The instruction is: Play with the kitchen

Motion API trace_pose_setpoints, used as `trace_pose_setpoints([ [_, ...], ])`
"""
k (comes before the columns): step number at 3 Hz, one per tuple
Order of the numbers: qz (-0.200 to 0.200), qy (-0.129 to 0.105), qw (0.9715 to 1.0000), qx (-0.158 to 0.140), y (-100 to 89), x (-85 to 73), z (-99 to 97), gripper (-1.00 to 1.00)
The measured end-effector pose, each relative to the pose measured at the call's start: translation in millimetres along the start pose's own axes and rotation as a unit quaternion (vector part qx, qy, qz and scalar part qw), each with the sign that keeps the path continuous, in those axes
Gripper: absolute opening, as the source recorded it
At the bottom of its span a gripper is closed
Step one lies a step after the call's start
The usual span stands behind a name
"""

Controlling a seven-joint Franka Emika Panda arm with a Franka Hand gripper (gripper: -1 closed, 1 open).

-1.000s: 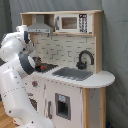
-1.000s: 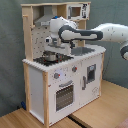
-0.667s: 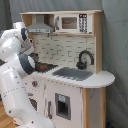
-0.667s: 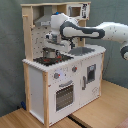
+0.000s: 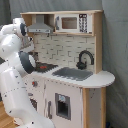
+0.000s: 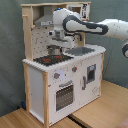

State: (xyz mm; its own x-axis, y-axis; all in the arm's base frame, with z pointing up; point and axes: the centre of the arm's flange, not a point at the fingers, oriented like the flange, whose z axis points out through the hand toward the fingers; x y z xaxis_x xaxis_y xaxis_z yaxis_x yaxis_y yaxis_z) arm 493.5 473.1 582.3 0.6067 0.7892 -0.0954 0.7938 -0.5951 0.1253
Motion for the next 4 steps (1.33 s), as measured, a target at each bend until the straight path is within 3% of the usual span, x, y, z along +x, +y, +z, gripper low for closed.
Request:
trace_pose_setpoints([
  [2, -0.007, -0.061, 0.9975, 0.035, -23.8, -34.9, -21.3, -1.00],
  [4, -0.055, -0.114, 0.9912, 0.039, -91.1, -65.0, -45.7, -1.00],
])
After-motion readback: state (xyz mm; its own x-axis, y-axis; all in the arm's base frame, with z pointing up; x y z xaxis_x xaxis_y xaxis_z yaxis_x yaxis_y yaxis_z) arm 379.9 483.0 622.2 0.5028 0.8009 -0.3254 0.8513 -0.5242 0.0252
